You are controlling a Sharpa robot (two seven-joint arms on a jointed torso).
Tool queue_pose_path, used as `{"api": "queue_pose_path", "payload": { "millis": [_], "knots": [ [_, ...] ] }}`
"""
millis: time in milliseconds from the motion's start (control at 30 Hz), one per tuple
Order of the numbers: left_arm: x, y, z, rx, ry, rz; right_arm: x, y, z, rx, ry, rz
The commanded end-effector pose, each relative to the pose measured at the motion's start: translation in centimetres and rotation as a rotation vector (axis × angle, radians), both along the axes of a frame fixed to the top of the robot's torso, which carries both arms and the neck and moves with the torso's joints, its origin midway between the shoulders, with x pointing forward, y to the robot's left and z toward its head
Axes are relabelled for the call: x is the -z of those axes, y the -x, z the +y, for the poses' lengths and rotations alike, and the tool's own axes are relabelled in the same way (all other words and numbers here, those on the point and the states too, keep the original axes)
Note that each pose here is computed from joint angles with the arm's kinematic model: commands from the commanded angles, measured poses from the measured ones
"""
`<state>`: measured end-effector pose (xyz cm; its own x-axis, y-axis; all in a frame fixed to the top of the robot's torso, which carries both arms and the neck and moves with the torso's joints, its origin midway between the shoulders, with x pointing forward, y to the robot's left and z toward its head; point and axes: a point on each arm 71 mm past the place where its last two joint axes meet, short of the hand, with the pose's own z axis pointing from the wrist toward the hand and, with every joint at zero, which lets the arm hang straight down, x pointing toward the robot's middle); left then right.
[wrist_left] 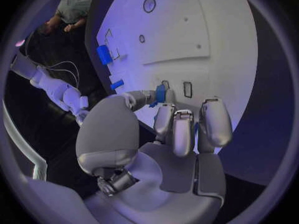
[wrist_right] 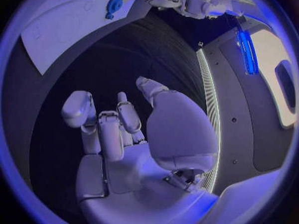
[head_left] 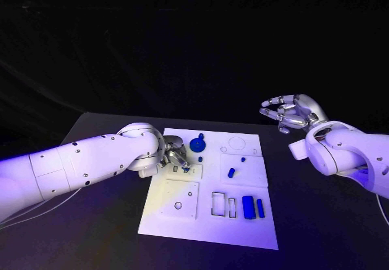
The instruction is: Assemble the parts on the task board
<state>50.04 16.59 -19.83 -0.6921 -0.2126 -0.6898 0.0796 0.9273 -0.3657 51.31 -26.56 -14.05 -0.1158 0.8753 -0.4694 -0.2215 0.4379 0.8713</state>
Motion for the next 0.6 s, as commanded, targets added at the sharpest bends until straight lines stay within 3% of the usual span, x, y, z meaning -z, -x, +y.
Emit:
{"api": "queue_pose_path", "payload": {
  "millis": [33, 600],
  "knots": [
    [0.5, 0.3, -0.04, 0.03, -0.032, 0.021, 0.0, 0.05, 0.13, -0.018, 0.002, -0.003],
    [0.6, 0.38, 0.17, 0.043, -0.052, 0.031, 0.0, 0.04, 0.08, -0.017, 0.002, -0.005]
  ]
}}
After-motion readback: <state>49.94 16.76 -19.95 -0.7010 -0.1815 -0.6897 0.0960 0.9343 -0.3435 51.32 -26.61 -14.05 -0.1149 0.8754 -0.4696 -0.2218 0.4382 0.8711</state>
